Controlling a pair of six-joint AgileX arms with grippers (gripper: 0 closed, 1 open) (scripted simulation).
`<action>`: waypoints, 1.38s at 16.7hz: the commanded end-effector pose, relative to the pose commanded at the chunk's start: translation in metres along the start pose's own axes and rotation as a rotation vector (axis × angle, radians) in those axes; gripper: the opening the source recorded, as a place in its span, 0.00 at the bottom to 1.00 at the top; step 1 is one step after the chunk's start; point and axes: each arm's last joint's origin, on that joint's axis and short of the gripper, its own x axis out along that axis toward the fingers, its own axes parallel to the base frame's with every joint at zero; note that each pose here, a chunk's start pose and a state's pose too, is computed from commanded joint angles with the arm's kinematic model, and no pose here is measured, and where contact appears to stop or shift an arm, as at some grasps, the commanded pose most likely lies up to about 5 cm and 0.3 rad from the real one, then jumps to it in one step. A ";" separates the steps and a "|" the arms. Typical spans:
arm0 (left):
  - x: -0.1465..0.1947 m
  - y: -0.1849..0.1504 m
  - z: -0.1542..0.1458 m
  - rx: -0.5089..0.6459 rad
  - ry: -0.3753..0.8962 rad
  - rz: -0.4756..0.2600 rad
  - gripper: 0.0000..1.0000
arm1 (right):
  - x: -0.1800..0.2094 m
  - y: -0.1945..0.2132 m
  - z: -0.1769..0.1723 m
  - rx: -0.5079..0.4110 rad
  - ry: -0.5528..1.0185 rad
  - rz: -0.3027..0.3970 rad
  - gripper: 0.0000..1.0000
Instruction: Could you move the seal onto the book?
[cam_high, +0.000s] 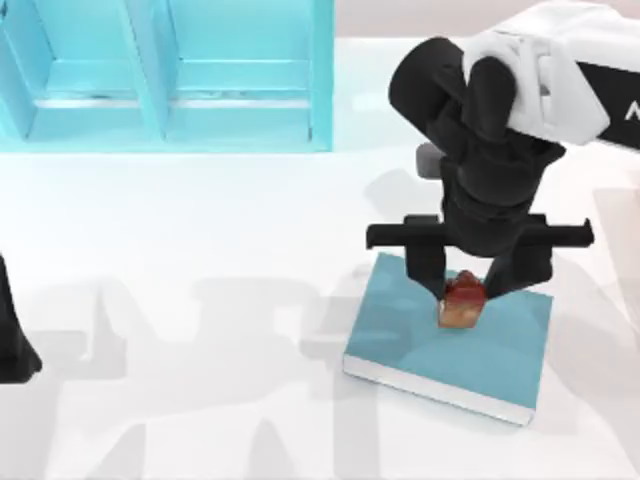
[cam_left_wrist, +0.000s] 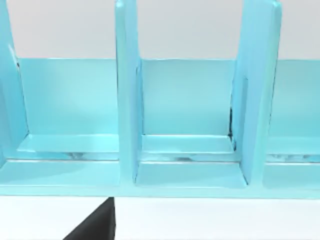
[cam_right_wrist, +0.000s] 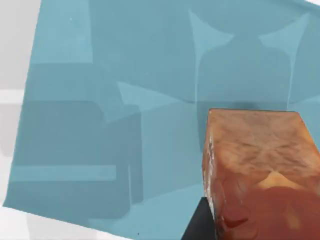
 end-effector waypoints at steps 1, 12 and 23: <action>0.000 0.000 0.000 0.000 0.000 0.000 1.00 | 0.000 0.000 0.000 0.000 0.000 0.000 0.68; 0.000 0.000 0.000 0.000 0.000 0.000 1.00 | 0.000 0.000 0.000 0.000 0.000 0.000 1.00; 0.000 0.000 0.000 0.000 0.000 0.000 1.00 | -0.024 0.000 0.001 0.001 0.002 -0.002 1.00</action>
